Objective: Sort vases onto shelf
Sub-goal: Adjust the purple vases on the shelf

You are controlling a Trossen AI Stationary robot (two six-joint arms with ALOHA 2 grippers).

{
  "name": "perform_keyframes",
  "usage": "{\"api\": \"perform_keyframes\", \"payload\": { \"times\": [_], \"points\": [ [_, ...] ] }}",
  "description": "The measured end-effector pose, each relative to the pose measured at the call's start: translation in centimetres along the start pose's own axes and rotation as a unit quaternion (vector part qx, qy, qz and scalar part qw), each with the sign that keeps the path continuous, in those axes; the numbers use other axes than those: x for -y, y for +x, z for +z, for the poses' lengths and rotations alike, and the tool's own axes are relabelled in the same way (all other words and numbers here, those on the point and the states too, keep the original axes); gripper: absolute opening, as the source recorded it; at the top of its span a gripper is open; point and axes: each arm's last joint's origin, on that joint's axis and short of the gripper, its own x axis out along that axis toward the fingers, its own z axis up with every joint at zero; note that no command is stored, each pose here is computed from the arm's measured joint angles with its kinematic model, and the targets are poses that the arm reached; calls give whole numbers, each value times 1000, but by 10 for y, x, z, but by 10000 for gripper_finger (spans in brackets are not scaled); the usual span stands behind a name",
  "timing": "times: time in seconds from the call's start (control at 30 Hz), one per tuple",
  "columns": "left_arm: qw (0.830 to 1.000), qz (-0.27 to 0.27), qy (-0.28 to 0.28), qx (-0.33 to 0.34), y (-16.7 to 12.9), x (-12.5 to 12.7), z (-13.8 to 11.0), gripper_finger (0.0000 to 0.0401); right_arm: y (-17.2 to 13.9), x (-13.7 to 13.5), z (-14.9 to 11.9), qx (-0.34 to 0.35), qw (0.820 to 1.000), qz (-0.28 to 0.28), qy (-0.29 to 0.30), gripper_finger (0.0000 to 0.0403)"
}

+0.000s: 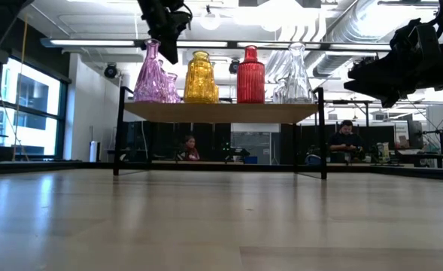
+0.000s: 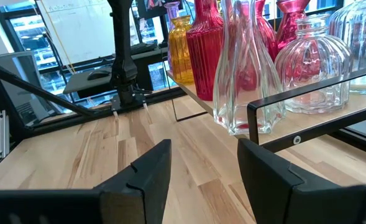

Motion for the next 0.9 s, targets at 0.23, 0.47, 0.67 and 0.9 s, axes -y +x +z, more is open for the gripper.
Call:
{"api": "perform_keyframes", "payload": {
  "times": [0.23, 0.47, 0.67, 0.9],
  "points": [
    [1000, -1, -9, 0, 0, 4, 0, 44, 0, 0, 0, 0, 1000, 0, 0, 170],
    [1000, 7, -24, -8, 0, 7, -1, 44, 0, 0, 0, 0, 1000, 0, 0, 170],
    [999, 29, -12, -17, 2, 10, -3, 44, 0, 0, 0, 0, 1000, 0, 0, 170],
    [999, 25, -17, -20, 2, 10, -4, 46, 0, 0, 0, 0, 1000, 0, 0, 170]
  ]
}}
